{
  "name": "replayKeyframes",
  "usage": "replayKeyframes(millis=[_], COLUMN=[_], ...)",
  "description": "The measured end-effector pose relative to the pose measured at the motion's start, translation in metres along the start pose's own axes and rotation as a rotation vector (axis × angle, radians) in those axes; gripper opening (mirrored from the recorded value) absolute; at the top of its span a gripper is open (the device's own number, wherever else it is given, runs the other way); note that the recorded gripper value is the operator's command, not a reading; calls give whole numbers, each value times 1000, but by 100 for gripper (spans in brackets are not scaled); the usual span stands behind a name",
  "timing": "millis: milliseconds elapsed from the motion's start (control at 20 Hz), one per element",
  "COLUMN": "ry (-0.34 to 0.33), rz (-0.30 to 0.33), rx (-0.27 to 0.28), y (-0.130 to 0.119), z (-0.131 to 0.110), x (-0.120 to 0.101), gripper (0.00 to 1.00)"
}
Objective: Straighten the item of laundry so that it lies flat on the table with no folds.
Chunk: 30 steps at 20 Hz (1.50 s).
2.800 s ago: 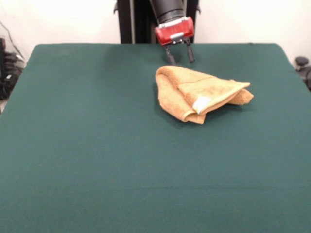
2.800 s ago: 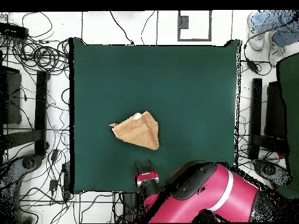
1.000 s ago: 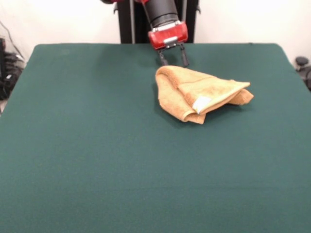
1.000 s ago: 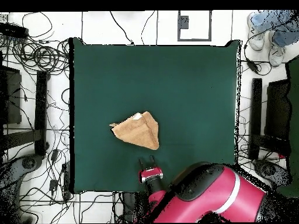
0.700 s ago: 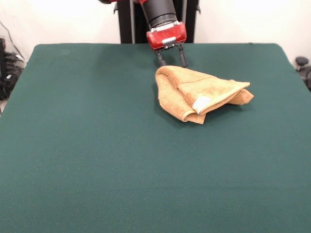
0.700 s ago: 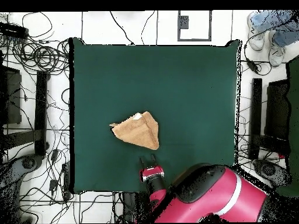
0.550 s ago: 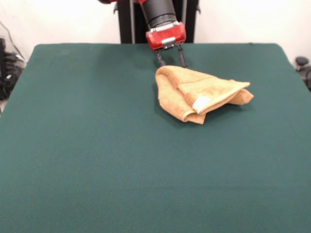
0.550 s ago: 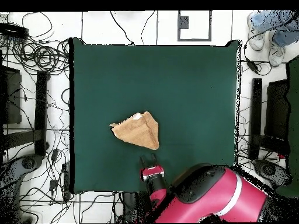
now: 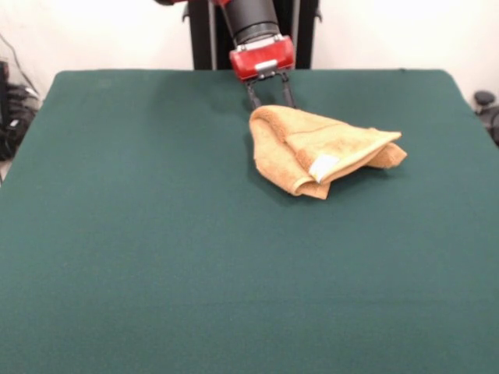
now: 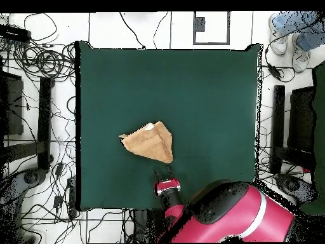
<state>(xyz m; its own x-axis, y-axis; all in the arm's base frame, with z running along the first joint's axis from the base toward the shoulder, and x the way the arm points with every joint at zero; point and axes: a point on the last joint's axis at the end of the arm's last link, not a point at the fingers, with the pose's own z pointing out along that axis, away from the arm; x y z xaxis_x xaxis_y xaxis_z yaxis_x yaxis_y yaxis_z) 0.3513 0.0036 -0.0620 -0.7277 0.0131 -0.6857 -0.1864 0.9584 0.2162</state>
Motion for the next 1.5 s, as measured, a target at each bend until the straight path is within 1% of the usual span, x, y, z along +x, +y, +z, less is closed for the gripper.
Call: replayKeyframes(millis=[850, 1100, 1300, 1500], ry=[-21, -15, -11, -19], rz=[4, 0, -7, -25], rx=[-4, -3, 1, 6], y=[0, -2, -5, -14], z=[6, 7, 10, 19], x=[-5, -6, -8, -15], gripper=[100, 100, 100, 100])
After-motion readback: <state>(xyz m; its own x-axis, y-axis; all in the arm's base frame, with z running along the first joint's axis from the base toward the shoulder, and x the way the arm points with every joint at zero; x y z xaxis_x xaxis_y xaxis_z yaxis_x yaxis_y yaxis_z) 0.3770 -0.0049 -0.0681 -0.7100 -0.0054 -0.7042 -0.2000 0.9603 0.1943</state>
